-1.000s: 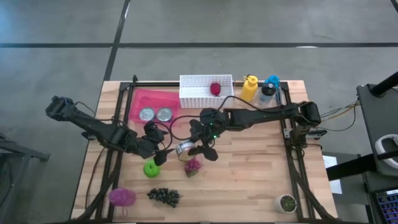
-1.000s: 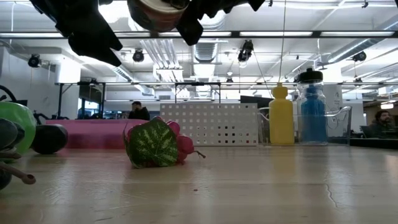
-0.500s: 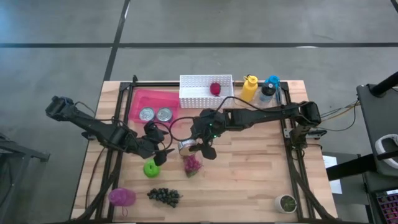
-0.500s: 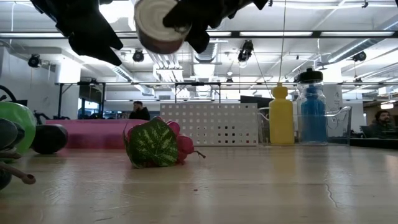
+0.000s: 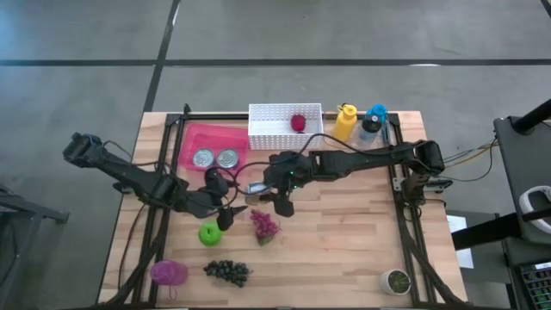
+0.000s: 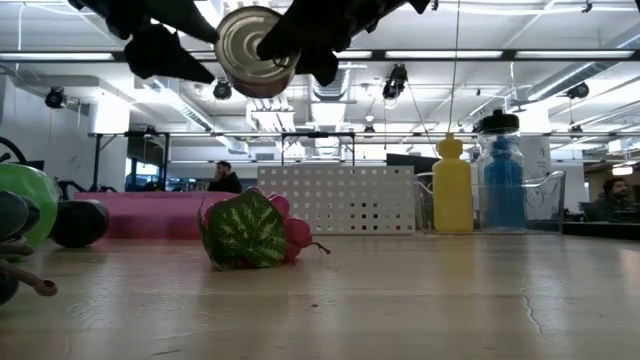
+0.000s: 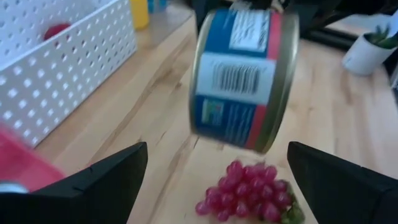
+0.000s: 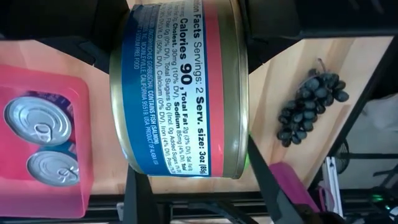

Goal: Pick & Place Food Item
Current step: Put the blue pink tuna can into the pink bin

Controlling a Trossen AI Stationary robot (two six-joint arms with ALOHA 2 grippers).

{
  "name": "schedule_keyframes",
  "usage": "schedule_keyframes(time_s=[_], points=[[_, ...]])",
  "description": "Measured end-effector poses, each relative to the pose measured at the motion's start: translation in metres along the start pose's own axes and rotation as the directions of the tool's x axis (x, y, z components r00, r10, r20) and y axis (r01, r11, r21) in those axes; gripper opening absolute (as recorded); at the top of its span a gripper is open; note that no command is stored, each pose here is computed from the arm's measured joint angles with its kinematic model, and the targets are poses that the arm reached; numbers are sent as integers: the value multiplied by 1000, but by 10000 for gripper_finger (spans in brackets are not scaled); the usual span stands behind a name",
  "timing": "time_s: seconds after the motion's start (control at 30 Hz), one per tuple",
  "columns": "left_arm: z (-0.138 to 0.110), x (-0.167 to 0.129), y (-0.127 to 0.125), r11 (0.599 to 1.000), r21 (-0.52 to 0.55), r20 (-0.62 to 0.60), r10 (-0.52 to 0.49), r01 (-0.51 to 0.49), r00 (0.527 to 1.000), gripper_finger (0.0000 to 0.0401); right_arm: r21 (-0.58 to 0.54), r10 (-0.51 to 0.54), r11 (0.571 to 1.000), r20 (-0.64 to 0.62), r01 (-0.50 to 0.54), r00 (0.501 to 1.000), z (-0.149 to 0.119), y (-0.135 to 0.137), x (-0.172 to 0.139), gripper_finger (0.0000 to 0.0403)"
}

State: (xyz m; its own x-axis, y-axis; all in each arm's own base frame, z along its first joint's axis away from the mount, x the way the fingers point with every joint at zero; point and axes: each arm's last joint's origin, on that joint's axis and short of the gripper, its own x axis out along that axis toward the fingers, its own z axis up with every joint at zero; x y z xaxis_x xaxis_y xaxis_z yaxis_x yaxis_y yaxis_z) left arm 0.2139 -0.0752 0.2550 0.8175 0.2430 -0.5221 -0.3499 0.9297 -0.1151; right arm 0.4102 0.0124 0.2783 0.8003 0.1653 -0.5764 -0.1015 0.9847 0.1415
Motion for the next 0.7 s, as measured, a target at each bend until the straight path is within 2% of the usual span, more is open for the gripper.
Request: schedule_keyframes(time_s=[0.17, 0.37, 0.7], points=[[4, 0, -2, 1000, -3, 40, -22, 22, 999, 386, -8, 0, 1000, 11, 0, 1000, 1, 0, 0, 182], [6, 0, -2, 1000, 29, 65, 2, -4, 998, 391, -24, 6, 1000, 36, -5, 999, 3, 0, 0, 182], [11, 0, -4, 996, 93, 108, -18, 8, 994, 390, -57, 21, 998, 56, -18, 998, 5, 6, 1, 182]])
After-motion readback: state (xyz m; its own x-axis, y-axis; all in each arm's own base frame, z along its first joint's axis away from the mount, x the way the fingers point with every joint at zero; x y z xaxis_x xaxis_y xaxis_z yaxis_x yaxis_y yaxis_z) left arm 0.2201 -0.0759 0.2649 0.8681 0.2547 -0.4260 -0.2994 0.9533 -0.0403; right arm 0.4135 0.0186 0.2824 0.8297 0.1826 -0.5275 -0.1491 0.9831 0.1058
